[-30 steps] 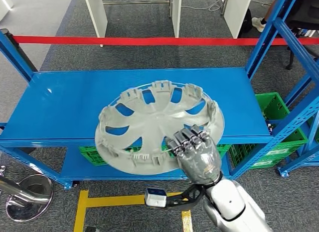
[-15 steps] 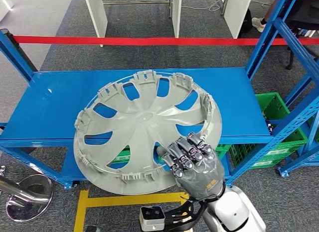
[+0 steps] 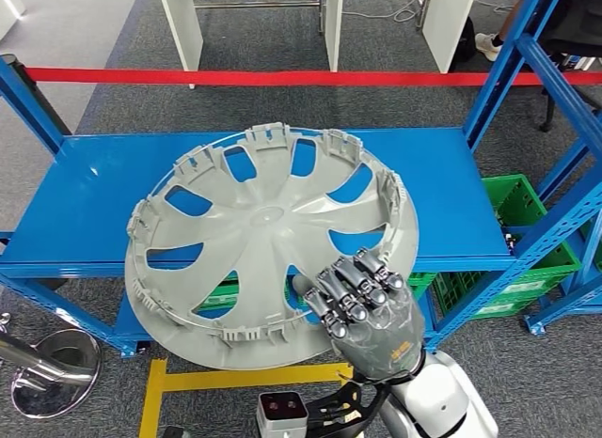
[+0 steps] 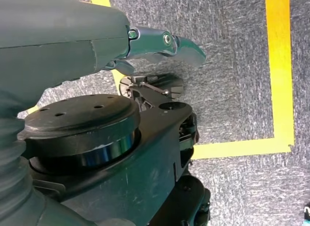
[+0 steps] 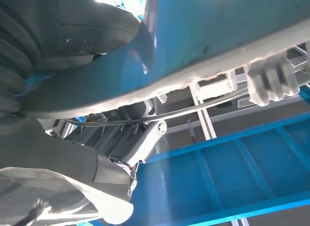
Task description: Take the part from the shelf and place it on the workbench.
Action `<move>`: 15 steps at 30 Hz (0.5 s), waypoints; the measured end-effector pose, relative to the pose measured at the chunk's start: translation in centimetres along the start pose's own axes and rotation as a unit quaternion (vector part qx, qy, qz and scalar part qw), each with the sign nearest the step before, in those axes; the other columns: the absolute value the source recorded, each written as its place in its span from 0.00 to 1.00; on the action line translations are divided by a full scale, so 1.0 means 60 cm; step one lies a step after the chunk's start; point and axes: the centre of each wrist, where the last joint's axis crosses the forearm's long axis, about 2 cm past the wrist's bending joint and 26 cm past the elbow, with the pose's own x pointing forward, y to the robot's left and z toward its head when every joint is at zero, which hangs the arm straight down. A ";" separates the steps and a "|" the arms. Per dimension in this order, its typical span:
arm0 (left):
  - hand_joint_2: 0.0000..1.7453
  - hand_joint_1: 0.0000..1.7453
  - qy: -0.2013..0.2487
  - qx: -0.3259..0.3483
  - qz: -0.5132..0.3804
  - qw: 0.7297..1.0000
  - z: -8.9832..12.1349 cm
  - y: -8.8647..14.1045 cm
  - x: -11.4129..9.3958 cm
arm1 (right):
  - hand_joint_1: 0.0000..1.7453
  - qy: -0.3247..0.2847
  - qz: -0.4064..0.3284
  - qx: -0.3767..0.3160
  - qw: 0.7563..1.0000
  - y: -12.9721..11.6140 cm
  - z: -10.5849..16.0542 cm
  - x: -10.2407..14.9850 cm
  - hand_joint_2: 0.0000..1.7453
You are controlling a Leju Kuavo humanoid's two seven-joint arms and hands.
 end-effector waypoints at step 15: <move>1.00 0.00 0.017 0.012 -0.014 1.000 -0.002 0.008 0.003 | 1.00 0.025 -0.007 -0.001 1.000 0.003 -0.004 0.006 1.00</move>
